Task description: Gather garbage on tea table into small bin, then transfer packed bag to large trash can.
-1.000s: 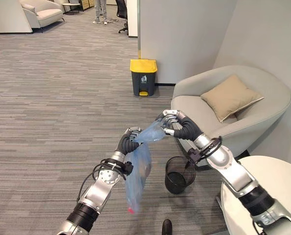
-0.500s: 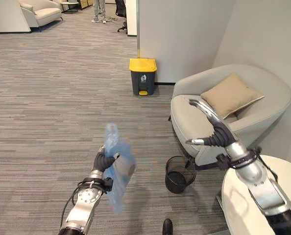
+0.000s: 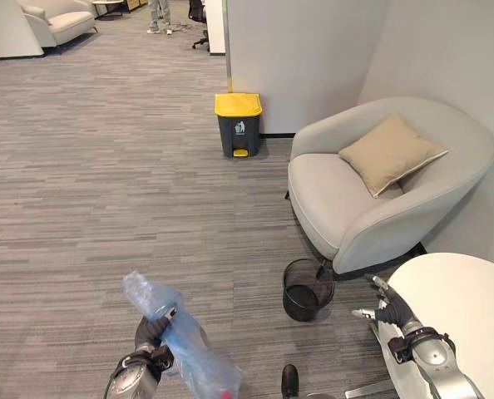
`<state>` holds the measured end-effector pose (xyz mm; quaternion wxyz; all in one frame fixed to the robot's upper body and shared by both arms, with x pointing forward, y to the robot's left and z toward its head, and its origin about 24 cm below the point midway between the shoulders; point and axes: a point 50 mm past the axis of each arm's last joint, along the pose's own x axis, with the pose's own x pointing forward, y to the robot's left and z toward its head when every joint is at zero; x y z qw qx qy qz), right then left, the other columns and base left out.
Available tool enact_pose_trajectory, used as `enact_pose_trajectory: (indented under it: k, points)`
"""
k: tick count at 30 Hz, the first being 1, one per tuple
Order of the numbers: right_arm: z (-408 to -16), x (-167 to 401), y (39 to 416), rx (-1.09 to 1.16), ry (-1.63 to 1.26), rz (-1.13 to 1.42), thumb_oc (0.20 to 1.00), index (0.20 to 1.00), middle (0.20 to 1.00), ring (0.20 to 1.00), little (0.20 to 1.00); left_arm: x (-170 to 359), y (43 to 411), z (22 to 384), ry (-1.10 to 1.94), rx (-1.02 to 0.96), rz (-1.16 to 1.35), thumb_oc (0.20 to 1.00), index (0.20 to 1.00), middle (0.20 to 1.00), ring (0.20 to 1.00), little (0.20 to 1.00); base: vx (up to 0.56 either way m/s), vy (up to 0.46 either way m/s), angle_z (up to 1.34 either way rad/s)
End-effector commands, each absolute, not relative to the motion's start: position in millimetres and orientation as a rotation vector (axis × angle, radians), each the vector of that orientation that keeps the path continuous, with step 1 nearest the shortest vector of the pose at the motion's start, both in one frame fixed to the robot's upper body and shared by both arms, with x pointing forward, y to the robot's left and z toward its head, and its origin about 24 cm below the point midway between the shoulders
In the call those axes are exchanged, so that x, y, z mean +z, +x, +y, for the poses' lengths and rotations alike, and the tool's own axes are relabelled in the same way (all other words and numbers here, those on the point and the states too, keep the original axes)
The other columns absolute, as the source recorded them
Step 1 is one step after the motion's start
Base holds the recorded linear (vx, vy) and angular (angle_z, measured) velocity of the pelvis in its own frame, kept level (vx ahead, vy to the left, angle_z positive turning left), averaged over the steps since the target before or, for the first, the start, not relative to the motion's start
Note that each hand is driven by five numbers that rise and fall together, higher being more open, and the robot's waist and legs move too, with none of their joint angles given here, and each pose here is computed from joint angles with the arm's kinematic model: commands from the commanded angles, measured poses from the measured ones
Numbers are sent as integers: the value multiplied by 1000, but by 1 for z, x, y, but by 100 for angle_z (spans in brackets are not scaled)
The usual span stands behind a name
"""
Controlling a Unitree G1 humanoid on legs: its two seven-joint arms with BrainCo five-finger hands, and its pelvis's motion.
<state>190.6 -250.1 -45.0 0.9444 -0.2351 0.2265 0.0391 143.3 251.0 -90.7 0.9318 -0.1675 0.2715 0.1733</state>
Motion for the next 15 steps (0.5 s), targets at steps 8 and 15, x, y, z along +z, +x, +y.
enact_pose_trajectory:
  k: [8, 15]
  points:
    - [-251, -37, 209, 21, -466, 389, 1000, 1000, 1000, 1000, 1000, -67, 159, 288, -141, 346, 451, 200, 200, 200, 200, 200, -72, -6, 29]
    - [-268, -48, 195, -94, -420, 460, 1000, 1000, 1000, 1000, 1000, -63, 166, 287, -111, 321, 439, 200, 200, 200, 200, 200, 0, 72, 57]
